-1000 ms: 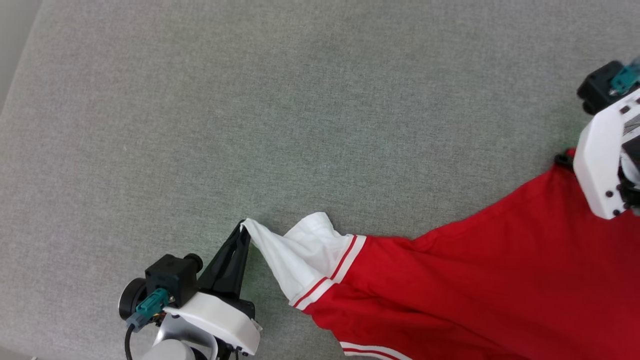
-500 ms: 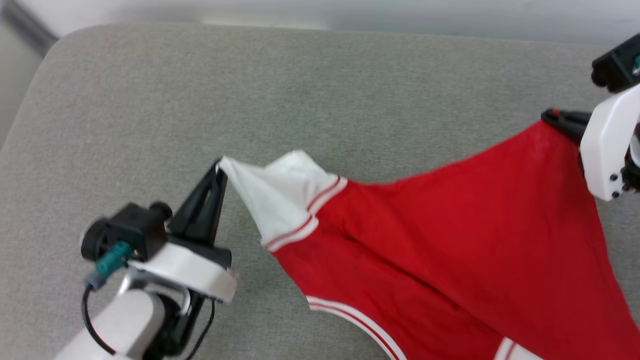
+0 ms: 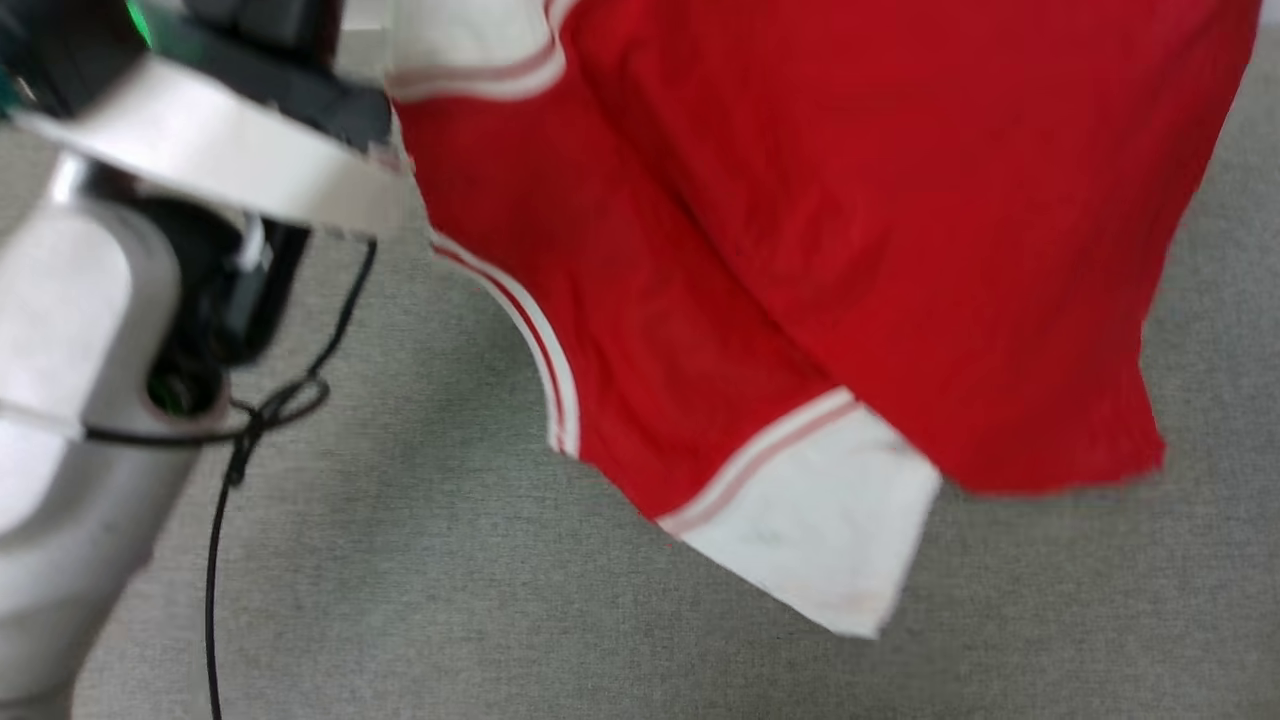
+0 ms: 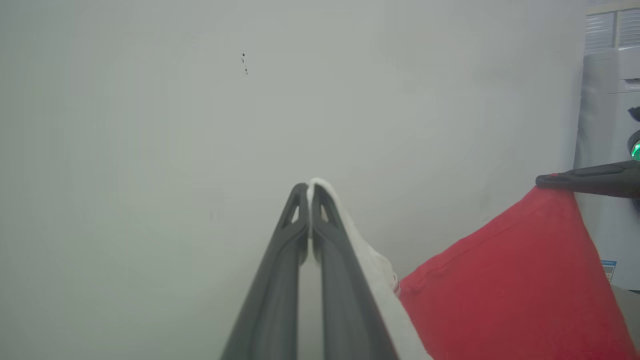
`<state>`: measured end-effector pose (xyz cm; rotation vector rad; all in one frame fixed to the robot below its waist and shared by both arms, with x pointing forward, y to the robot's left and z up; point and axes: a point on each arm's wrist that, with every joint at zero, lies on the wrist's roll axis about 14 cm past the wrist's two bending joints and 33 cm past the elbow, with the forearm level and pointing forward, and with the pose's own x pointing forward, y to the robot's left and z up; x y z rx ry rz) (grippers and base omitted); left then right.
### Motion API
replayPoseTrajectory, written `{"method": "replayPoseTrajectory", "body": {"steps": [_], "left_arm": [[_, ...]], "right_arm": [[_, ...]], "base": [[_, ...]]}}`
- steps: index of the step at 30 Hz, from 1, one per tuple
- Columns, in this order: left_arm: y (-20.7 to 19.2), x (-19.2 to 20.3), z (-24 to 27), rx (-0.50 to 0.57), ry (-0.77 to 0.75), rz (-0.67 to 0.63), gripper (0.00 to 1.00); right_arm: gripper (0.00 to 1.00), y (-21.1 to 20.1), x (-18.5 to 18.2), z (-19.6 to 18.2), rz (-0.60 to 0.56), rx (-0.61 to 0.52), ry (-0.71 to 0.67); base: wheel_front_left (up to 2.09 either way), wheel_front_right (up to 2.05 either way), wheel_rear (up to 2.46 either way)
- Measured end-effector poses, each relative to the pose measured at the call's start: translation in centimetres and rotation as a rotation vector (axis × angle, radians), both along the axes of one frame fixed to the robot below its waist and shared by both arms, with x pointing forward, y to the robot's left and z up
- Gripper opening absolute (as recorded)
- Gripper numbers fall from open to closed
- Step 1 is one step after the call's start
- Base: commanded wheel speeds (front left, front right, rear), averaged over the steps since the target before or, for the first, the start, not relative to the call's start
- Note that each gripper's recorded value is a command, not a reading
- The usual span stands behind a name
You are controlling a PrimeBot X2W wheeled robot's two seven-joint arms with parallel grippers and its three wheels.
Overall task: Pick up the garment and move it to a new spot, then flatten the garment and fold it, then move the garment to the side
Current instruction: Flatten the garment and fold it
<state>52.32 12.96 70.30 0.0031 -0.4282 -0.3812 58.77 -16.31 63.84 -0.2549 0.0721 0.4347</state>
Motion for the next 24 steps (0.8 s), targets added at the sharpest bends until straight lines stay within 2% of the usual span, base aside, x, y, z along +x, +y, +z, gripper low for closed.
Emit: {"method": "replayPoseTrajectory", "body": {"steps": [6, 14, 21, 24], "left_arm": [[-1.4, 3.9, 4.9, 0.047, -0.111, -0.027, 0.0], [-2.3, 7.8, 11.5, 0.026, -0.229, -0.051, 0.0], [-1.5, 9.7, 15.9, 0.018, -0.31, -0.028, 0.0], [-1.3, 10.6, 16.0, 0.036, -0.309, -0.02, 0.0]], "right_arm": [[0.0, -0.5, 3.3, 4.1, -0.066, 0.008, -0.17], [0.0, 0.2, 7.0, 9.5, -0.112, 0.014, -0.344], [0.0, 0.5, 9.2, 13.2, -0.143, 0.003, -0.44], [0.0, 0.7, 10.1, 13.7, -0.146, 0.004, -0.456]], "base": [[0.0, 0.0, 0.0], [0.0, 0.0, 0.0], [0.0, 0.0, 0.0], [0.0, 0.0, 0.0]]}}
